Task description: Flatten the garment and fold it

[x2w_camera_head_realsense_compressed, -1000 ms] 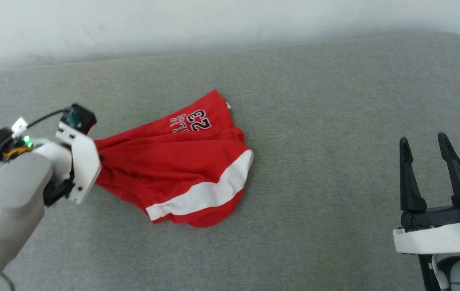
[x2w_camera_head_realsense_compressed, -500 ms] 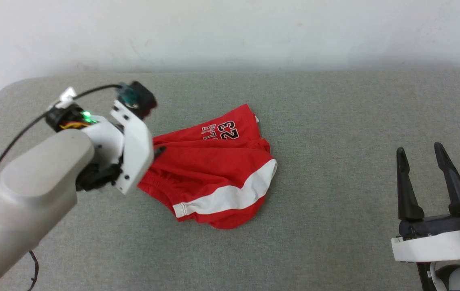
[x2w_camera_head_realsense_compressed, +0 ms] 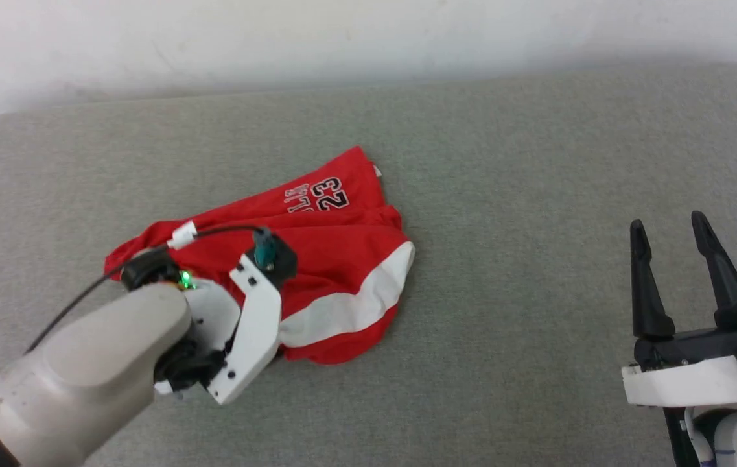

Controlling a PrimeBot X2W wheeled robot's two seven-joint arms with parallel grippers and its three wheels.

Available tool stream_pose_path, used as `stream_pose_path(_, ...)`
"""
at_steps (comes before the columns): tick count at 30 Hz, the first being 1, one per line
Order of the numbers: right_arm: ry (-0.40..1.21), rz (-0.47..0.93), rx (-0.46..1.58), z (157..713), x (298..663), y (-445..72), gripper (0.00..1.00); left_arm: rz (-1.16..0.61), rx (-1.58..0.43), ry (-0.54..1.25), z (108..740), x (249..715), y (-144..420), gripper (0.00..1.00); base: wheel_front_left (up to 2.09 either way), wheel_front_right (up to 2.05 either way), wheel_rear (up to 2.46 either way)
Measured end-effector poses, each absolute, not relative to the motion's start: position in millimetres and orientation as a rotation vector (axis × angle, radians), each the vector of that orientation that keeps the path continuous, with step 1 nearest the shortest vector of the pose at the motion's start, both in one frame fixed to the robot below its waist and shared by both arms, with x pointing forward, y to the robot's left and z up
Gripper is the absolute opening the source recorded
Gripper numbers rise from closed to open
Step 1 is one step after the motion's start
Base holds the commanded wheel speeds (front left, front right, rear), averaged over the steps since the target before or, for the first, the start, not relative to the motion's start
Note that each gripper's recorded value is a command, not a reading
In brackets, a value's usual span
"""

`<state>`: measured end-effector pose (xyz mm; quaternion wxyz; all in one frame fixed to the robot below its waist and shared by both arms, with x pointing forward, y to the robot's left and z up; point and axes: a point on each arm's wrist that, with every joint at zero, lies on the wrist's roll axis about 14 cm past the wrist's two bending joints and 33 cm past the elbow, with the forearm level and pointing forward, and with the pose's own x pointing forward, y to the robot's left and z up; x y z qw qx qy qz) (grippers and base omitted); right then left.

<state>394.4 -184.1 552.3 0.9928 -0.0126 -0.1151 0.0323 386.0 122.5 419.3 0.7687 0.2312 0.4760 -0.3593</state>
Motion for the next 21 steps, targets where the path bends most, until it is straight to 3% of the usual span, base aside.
stream_pose_path(7, -0.205, 0.035, -0.034, 543.6, 396.3, -194.5, 1.0, -0.792, 0.53, 1.112, 388.3, 382.8, 120.4, 1.0, 0.0, 0.0, 0.0)
stream_pose_path(8, -0.201, 0.032, -0.034, 542.4, 396.5, -195.3, 1.0, -0.793, 0.528, 1.11, 387.0, 383.9, 119.5, 0.67, 0.0, 0.0, 0.0)
stream_pose_path(9, -0.198, 0.031, -0.034, 541.6, 396.6, -195.6, 1.0, -0.796, 0.528, 1.096, 387.0, 385.5, 118.3, 0.24, 0.0, 0.0, 0.0)
stream_pose_path(10, -0.197, 0.032, -0.034, 541.2, 396.9, -195.5, 1.0, -0.796, 0.524, 1.079, 387.2, 386.9, 117.8, 0.0, 0.0, 0.0, 0.0)
stream_pose_path(16, -0.211, 0.038, -0.031, 545.4, 397.6, -193.4, 1.0, -0.787, 0.51, 0.948, 400.8, 390.5, 125.6, 0.0, 0.0, 0.0, 0.0)
stream_pose_path(21, -0.216, 0.055, -0.026, 547.1, 395.5, -187.6, 1.0, -0.661, 0.454, 0.894, 412.8, 391.8, 173.7, 0.0, 0.0, 0.0, 0.0)
